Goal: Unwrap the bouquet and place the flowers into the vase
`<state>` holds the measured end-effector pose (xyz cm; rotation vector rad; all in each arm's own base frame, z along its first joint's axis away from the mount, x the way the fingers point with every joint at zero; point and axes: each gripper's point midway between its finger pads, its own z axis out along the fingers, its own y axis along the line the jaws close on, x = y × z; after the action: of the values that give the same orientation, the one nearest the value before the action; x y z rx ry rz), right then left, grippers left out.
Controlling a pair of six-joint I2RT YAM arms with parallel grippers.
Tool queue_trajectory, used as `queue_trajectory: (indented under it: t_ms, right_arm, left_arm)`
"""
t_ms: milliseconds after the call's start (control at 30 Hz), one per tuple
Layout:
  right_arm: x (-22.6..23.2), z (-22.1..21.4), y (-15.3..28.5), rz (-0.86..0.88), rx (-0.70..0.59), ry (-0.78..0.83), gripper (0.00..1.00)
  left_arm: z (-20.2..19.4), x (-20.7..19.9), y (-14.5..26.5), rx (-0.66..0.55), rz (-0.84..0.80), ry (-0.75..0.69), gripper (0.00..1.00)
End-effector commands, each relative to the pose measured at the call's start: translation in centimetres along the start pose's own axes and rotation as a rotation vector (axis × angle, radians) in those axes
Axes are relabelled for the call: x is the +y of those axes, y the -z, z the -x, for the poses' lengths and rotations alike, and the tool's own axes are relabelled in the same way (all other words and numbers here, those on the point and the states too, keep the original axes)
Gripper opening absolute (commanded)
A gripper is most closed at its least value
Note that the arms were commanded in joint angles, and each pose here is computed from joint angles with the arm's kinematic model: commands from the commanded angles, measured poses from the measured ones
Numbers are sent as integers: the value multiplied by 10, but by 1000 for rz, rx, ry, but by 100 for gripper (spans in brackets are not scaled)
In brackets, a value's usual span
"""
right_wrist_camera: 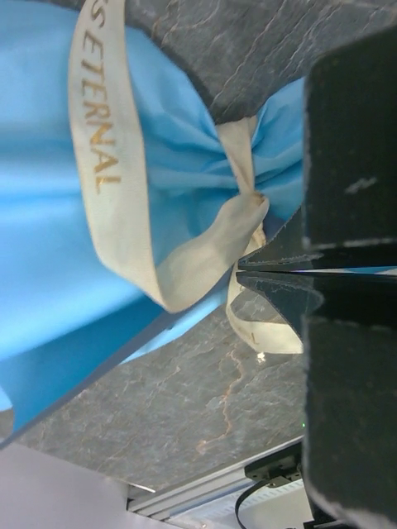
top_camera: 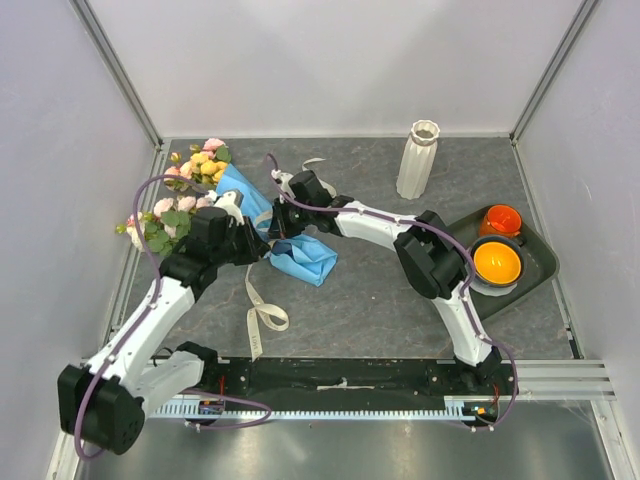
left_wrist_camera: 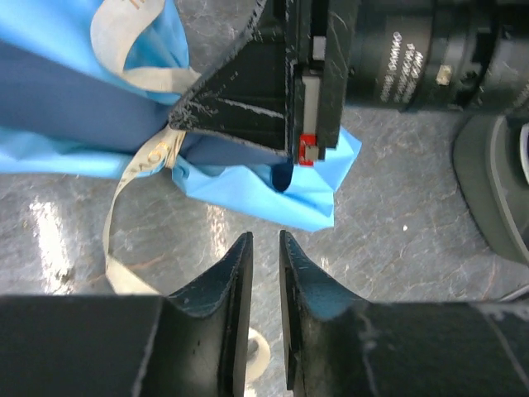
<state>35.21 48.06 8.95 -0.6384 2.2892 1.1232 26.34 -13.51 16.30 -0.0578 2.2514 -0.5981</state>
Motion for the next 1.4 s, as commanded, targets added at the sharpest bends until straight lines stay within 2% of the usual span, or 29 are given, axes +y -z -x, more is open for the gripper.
queue_trajectory:
  t_ms: [0, 33, 100, 233, 333, 433, 533, 600, 933, 1100, 1300, 1367]
  right_arm:
    - [-2, 13, 18, -49, -49, 19, 1]
    - [-9, -1, 21, -67, -33, 10, 1]
    - [-4, 4, 31, -66, -65, 30, 0]
    - [-12, -20, 33, -69, -30, 7, 0]
    - [-14, -30, 32, -58, -23, -14, 0]
    - [-11, -26, 29, -34, -38, -15, 0]
    - [-10, -23, 28, -26, -44, -16, 0]
    - [-8, -22, 27, -18, -48, -19, 0]
    - [-12, -27, 26, 11, -38, -45, 0]
    - [-13, -27, 28, 13, -40, -46, 0]
    - [-20, -29, 30, 6, -40, -56, 0]
    - [-19, -29, 30, 10, -40, -58, 0]
  left_arm:
    - [31, -17, -23, -60, -57, 56, 25]
    - [26, -12, -35, -25, -36, 63, 24]
    - [26, -7, -45, -18, -16, 73, 18]
    - [23, -1, -64, 14, 9, 106, 17]
    - [21, 3, -78, 34, 31, 120, 24]
    - [24, 4, -87, 43, 32, 117, 25]
    - [21, 14, -96, 57, 82, 98, 16]
    - [18, 21, -101, 71, 116, 90, 15]
    - [-3, 35, -103, 128, 188, 47, 11]
    - [-8, 39, -107, 145, 208, 35, 15]
    - [-12, 41, -106, 152, 239, 5, 14]
    - [-13, 42, -106, 153, 252, -8, 18]
